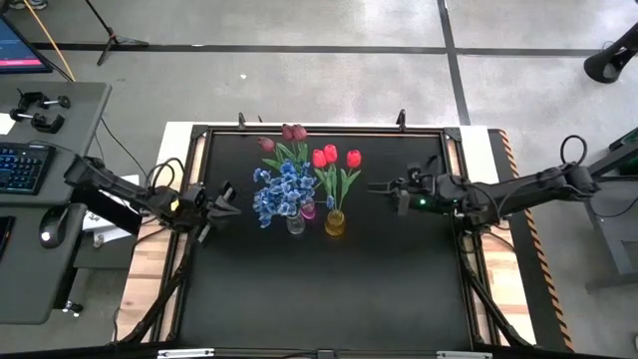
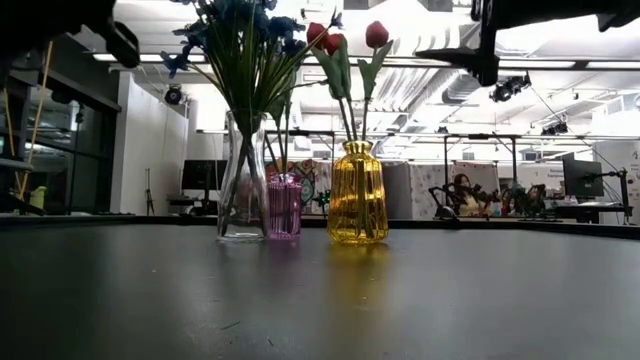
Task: Sort flowers into vase by color
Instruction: Return To Home Position
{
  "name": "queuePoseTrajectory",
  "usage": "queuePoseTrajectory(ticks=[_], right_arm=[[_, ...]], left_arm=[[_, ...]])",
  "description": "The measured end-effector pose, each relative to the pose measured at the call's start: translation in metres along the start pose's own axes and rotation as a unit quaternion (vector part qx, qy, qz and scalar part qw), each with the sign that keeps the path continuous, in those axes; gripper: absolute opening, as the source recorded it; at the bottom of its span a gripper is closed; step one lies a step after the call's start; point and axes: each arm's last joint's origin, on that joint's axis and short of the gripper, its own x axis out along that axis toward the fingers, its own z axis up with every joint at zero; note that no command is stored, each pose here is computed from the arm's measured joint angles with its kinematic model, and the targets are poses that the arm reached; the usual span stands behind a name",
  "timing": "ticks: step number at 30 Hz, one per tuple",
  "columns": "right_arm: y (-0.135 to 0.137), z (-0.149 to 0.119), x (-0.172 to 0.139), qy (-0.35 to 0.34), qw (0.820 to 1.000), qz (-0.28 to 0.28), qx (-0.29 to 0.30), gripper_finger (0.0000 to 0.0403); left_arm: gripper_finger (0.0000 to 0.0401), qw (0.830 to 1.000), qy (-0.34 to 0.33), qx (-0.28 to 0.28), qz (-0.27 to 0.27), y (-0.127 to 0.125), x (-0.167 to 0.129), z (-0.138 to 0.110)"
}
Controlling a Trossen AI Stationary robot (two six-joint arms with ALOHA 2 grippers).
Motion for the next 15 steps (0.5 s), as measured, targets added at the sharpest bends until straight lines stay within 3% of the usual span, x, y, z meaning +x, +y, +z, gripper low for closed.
queuePoseTrajectory(ticks=[6,10,15], right_arm=[[-0.003,-0.007,0.005,0.070,0.997,0.029,-0.023,0.0399],[-0.006,-0.007,0.001,0.128,0.990,0.048,-0.044,0.0388],[-0.018,-0.008,-0.016,0.226,0.970,0.024,-0.082,0.0333]], left_arm=[[0.0000,0.998,0.004,0.055,0.025,0.012,-0.002,0.001],[0.0000,0.999,0.023,0.036,0.027,0.021,-0.002,0.001],[0.0000,0.994,0.099,-0.017,0.031,0.029,-0.004,-0.012]])
